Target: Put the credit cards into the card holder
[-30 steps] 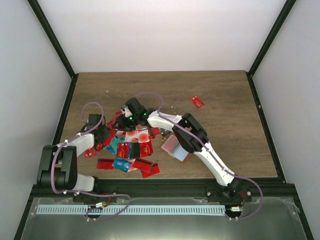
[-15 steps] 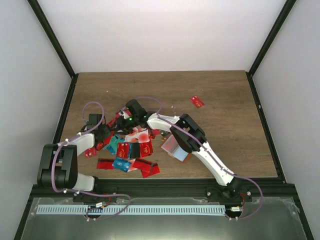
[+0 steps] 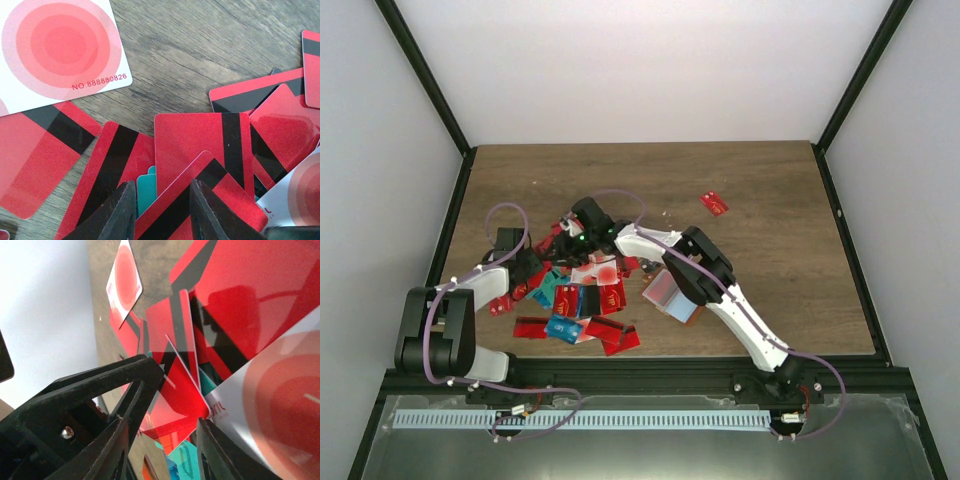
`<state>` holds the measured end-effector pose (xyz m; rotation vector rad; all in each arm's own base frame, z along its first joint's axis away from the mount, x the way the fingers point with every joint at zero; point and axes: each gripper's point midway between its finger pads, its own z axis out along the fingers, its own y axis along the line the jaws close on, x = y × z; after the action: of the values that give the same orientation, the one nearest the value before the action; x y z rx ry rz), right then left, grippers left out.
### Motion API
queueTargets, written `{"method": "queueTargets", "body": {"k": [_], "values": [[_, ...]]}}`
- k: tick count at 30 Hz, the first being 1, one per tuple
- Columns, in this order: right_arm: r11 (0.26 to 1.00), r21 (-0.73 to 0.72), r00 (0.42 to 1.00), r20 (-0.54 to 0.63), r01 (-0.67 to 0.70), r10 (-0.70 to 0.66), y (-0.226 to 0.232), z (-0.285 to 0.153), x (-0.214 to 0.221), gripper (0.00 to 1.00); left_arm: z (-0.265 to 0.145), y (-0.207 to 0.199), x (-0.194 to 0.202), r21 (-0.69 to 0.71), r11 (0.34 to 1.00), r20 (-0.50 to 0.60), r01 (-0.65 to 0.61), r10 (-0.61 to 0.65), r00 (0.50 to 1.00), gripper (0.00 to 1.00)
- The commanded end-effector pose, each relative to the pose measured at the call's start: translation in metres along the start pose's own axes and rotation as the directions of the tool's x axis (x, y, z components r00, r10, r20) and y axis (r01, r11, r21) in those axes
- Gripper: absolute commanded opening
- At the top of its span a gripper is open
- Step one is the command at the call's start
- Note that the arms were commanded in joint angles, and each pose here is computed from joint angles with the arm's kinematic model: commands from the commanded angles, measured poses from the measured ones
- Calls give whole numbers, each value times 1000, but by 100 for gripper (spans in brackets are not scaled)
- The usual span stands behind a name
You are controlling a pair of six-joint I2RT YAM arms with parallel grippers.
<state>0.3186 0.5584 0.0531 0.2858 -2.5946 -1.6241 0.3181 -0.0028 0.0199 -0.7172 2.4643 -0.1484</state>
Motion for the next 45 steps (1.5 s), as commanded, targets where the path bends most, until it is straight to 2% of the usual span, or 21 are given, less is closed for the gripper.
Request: {"method": "queueTargets", "body": {"k": [1, 6, 13, 26, 32, 36, 40, 45], "values": [[993, 94, 990, 108, 77, -87, 15, -28, -18, 40, 4, 9, 29, -8, 1000, -104, -13, 12, 994, 32], [987, 142, 984, 145, 81, -102, 11, -31, -27, 40, 3, 6, 31, 11, 1000, -117, -3, 4, 993, 32], [979, 201, 994, 99, 25, -45, -27, -7, -17, 39, 1, 4, 36, 29, 999, -127, 15, -12, 992, 31], [990, 139, 1000, 7, -29, 28, -19, 10, 12, 36, 0, 3, 41, 39, 999, -135, 29, -23, 991, 31], [998, 45, 998, -29, -48, 49, -3, 11, 17, 35, -2, 4, 42, 42, 999, -132, 32, -26, 991, 31], [998, 47, 999, -22, -41, 43, -4, 9, 14, 35, -17, 6, 28, 9, 1000, -88, 17, -16, 996, 30], [995, 87, 999, -8, -42, 43, -18, 7, 13, 35, -45, 7, 6, -8, 1000, 0, 29, -29, 1000, 34], [990, 134, 999, 11, -32, 31, -33, 6, 12, 35, -58, 10, 18, -20, 996, -40, 88, -89, 995, 36]]}}
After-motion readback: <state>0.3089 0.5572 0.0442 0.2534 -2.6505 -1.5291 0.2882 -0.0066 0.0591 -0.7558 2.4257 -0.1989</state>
